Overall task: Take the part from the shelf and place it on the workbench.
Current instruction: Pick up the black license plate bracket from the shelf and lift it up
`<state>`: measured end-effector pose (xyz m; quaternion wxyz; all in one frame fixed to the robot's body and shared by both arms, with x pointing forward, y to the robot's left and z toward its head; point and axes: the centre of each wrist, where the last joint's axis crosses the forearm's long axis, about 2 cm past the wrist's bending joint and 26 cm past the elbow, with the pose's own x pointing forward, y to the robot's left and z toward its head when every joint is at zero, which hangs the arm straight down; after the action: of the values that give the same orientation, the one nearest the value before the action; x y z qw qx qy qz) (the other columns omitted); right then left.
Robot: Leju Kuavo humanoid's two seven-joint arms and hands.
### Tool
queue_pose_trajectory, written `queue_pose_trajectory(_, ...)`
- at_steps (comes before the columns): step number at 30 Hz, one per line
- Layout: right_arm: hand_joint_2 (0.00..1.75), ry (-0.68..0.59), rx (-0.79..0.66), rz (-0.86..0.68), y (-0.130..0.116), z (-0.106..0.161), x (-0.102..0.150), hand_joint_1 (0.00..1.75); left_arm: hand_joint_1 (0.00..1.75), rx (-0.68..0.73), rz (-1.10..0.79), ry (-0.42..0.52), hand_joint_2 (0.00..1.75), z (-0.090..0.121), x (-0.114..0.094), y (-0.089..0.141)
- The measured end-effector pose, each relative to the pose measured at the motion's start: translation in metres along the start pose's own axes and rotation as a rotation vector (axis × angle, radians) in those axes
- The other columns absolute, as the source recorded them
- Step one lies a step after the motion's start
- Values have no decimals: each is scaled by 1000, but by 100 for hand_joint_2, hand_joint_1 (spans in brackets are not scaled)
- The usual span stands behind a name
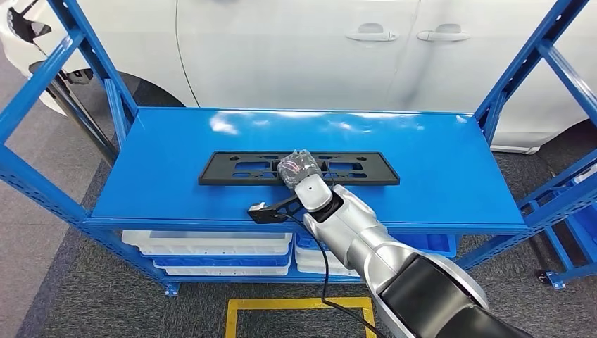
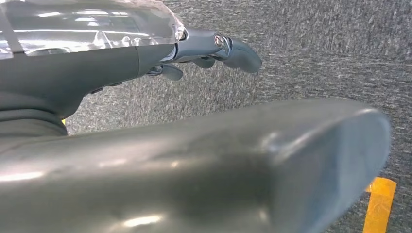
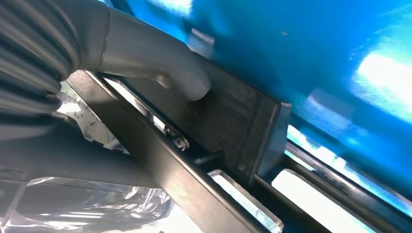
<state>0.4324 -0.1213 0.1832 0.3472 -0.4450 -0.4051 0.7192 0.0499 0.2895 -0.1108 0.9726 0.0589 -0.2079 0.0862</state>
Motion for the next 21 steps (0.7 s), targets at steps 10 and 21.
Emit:
queue_pose_trajectory(10,175,22,-120,-167,-1,-1,-15,175,0,-19,-13,-128,175,0,0,0)
queue_pose_trajectory(21,175,-345,-711,-948,-60,12,-53,175,0,-30,-7,-130,175,0,0,-1)
